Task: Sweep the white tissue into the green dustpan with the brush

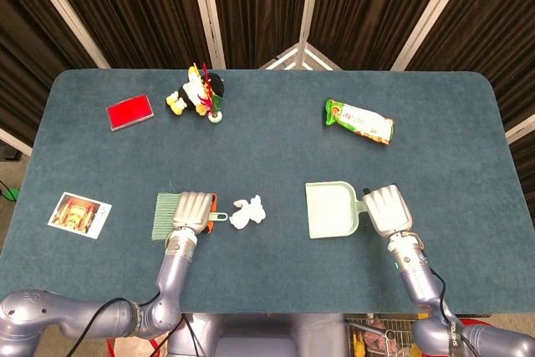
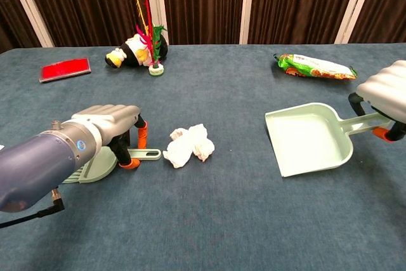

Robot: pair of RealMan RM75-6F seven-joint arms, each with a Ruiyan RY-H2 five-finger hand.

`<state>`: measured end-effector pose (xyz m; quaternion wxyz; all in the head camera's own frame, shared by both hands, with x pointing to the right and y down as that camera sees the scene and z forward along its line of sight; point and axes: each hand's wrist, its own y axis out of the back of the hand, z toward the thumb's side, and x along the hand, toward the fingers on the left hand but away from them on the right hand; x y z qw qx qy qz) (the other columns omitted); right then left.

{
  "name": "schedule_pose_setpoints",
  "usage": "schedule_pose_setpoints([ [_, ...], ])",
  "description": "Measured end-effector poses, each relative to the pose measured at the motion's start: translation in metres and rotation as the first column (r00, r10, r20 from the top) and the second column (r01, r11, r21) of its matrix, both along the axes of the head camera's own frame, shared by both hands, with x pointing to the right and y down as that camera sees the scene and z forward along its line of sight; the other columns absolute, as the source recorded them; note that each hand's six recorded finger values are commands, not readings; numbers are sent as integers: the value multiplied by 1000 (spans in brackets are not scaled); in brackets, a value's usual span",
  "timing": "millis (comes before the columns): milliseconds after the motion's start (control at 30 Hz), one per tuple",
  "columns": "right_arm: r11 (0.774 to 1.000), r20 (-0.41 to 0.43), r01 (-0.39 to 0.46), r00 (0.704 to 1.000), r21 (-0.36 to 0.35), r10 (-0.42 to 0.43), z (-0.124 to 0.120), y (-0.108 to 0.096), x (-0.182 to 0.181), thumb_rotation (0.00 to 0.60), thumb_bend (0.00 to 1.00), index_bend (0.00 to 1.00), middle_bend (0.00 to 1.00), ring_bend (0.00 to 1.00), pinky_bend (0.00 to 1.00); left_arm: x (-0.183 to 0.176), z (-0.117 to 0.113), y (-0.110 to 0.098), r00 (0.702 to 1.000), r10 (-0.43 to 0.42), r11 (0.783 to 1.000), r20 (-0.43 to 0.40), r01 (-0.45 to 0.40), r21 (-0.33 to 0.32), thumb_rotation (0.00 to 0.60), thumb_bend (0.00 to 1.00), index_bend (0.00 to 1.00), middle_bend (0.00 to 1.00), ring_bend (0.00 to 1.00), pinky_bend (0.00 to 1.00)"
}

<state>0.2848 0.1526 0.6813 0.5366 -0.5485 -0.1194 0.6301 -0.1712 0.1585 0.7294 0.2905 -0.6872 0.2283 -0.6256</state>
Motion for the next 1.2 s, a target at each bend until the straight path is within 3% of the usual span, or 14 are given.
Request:
schedule_pose_setpoints([
  [100,1000,3,3,1000,-2,-3,0,0,-2,600,448,654,830,818,681,-1,0,-1,1000,-9,1000,-8,10,10,600,626,747,1000,1000,999],
  [500,1000,2,26,1000,-5,-26,0,4,-12,600,458,654,831,818,681,13,-22,-17,984,-82,993,-160,95,74,600,644,767,1000,1000,1000],
  [800,998,-25,55,998,8,-55,-5,6,-28,600,459,655,832,818,681,32,-33,-17,963,-117,990,-245,132,47,600,647,767,1000,1000,1000],
  [1200,1000,-42,3,999,30,-2,-3,-4,-48,600,467,663,834,820,681,45,-39,-14,947,-128,989,-294,143,33,600,648,767,1000,1000,1000],
])
